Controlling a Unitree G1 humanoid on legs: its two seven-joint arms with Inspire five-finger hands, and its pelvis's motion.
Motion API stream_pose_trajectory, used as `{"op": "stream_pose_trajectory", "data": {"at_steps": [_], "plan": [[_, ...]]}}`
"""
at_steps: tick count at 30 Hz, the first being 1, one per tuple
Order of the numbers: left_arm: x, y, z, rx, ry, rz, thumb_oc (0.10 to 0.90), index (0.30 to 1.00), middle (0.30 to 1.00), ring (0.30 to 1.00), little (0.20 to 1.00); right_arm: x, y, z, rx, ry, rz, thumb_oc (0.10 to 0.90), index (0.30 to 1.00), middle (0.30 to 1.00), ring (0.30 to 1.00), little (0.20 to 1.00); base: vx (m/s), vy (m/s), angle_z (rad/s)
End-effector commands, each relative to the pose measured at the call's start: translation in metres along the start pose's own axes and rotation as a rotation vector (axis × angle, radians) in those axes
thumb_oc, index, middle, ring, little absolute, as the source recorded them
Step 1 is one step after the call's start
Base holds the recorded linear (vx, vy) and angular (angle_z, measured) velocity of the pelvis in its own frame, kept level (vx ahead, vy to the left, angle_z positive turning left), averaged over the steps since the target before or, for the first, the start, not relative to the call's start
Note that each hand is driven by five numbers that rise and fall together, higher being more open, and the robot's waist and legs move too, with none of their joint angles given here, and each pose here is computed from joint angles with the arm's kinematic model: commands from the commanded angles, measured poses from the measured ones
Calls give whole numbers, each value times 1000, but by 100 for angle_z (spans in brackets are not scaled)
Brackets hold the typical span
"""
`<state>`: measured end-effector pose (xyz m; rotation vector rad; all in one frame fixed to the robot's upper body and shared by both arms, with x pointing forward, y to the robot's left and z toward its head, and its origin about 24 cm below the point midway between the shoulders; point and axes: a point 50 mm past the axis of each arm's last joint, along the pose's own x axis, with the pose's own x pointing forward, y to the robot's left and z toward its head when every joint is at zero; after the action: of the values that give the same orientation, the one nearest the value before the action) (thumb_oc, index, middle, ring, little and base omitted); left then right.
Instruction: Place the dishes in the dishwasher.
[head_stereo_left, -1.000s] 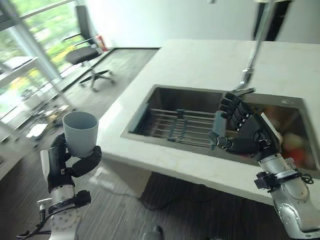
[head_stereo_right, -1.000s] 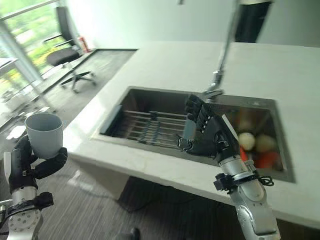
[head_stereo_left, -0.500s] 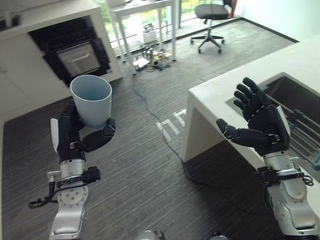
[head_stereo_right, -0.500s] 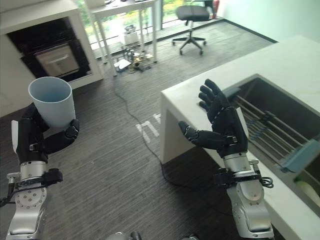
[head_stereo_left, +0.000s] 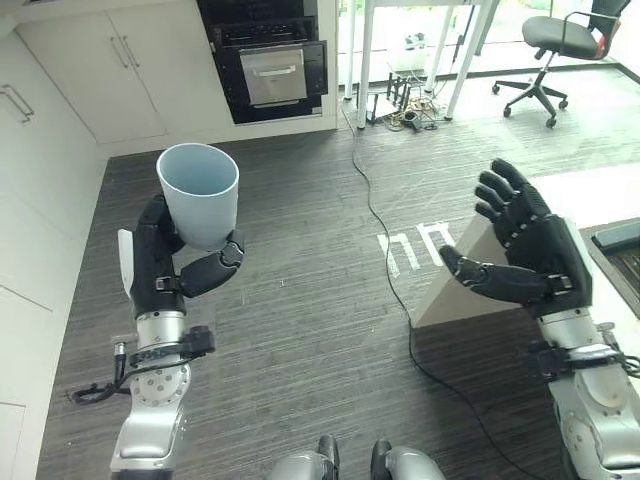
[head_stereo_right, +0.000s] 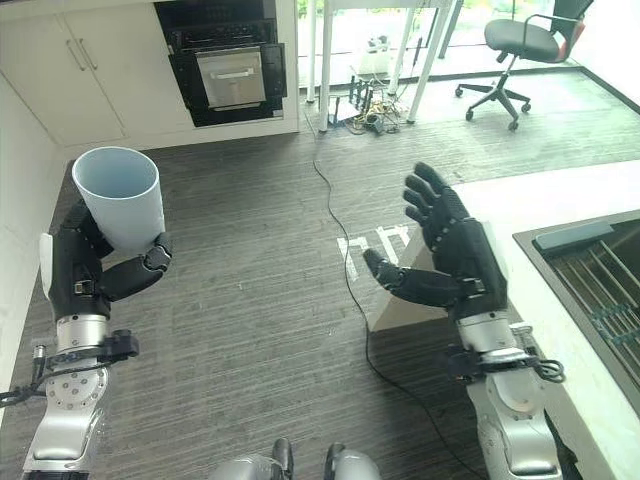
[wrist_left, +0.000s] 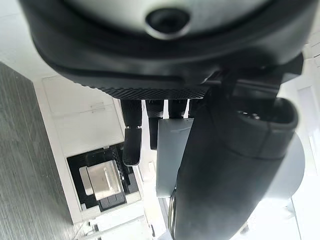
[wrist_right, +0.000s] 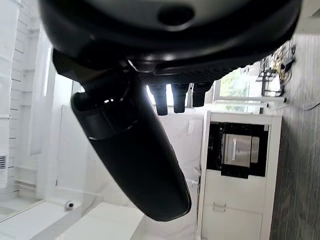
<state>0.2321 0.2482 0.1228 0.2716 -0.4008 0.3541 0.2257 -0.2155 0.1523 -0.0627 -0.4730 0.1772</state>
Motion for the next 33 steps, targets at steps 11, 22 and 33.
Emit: {"op": "stream_pose_trajectory", "data": {"at_steps": [11, 22, 33], "plan": [[7, 9, 56, -97, -316, 63, 400, 300, 300, 300, 300, 6, 8, 28, 30, -180, -28, 800, 900, 900, 900, 900, 48, -90, 4], [3, 14, 51, -147, -288, 97, 400, 300, 300, 300, 300, 1, 1, 29, 3, -163, -31, 800, 900, 900, 900, 900, 38, -106, -9], [-12, 23, 47, -156, -263, 110, 400, 300, 300, 300, 300, -2, -5, 29, -22, -150, 5, 800, 900, 900, 900, 900, 93, 49, 10]]}}
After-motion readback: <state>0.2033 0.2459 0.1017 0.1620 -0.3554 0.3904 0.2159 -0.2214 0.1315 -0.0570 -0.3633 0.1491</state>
